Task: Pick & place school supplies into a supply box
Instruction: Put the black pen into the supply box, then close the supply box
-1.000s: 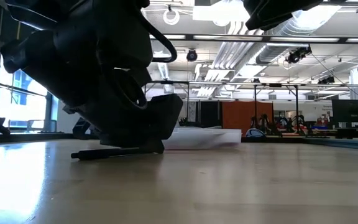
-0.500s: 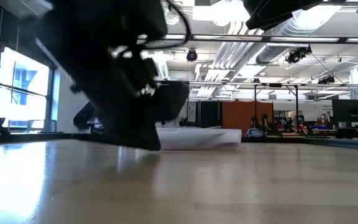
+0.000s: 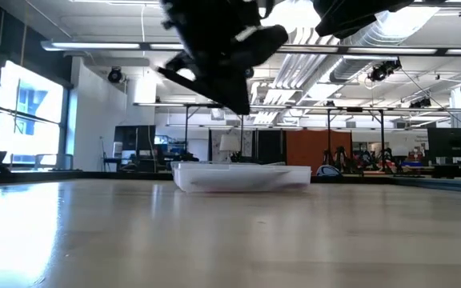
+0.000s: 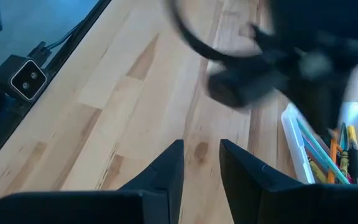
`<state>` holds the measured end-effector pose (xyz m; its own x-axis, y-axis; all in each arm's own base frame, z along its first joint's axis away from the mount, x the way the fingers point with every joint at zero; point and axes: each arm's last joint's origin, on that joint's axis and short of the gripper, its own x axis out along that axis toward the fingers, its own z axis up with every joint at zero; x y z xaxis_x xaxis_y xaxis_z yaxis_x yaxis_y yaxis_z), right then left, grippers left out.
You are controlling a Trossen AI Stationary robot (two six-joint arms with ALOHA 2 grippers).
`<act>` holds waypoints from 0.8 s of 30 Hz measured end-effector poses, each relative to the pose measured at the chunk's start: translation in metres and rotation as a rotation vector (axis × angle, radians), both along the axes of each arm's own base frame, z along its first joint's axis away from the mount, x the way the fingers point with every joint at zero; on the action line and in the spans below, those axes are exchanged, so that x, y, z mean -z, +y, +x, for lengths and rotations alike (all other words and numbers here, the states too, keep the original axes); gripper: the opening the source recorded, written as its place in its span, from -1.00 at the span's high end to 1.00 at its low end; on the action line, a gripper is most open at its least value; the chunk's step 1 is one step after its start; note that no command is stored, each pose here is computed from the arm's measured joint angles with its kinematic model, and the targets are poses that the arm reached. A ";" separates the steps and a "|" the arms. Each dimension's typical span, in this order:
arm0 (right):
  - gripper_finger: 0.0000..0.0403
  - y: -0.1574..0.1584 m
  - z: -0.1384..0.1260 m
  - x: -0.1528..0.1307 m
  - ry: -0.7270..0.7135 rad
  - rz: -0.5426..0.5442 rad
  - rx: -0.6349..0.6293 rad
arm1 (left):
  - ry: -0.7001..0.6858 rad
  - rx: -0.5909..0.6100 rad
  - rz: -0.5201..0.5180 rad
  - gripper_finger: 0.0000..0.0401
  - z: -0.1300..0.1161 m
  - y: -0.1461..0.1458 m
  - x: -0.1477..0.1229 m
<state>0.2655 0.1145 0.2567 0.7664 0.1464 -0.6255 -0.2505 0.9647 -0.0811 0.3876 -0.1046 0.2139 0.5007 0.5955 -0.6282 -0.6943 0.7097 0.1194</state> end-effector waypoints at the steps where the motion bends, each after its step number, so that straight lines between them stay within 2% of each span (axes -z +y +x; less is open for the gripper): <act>1: 0.57 0.000 0.000 0.000 -0.001 0.004 0.002 | 0.024 0.016 -0.009 0.77 0.004 0.010 -0.002; 8: 0.57 0.006 -0.003 0.000 0.031 0.080 -0.038 | 0.150 0.090 -0.031 0.77 0.024 0.093 -0.001; 10: 0.57 0.008 -0.004 0.001 0.041 0.090 -0.056 | 0.151 0.134 -0.059 0.77 0.031 0.115 0.003; 13: 0.57 0.011 -0.005 0.001 0.039 0.087 -0.066 | 0.135 0.186 -0.108 0.66 0.037 0.139 0.009; 14: 0.57 0.012 -0.006 0.001 0.040 0.087 -0.069 | 0.113 0.203 -0.128 0.61 0.041 0.144 0.011; 16: 0.57 0.013 -0.006 0.001 0.039 0.086 -0.073 | 0.159 0.208 -0.170 0.52 0.039 0.155 0.022; 18: 0.57 0.013 -0.006 0.001 0.041 0.085 -0.075 | 0.147 0.198 -0.176 0.46 0.043 0.163 0.031; 24: 0.57 0.013 -0.007 0.001 0.043 0.074 -0.073 | 0.166 0.182 -0.180 0.41 0.044 0.169 0.040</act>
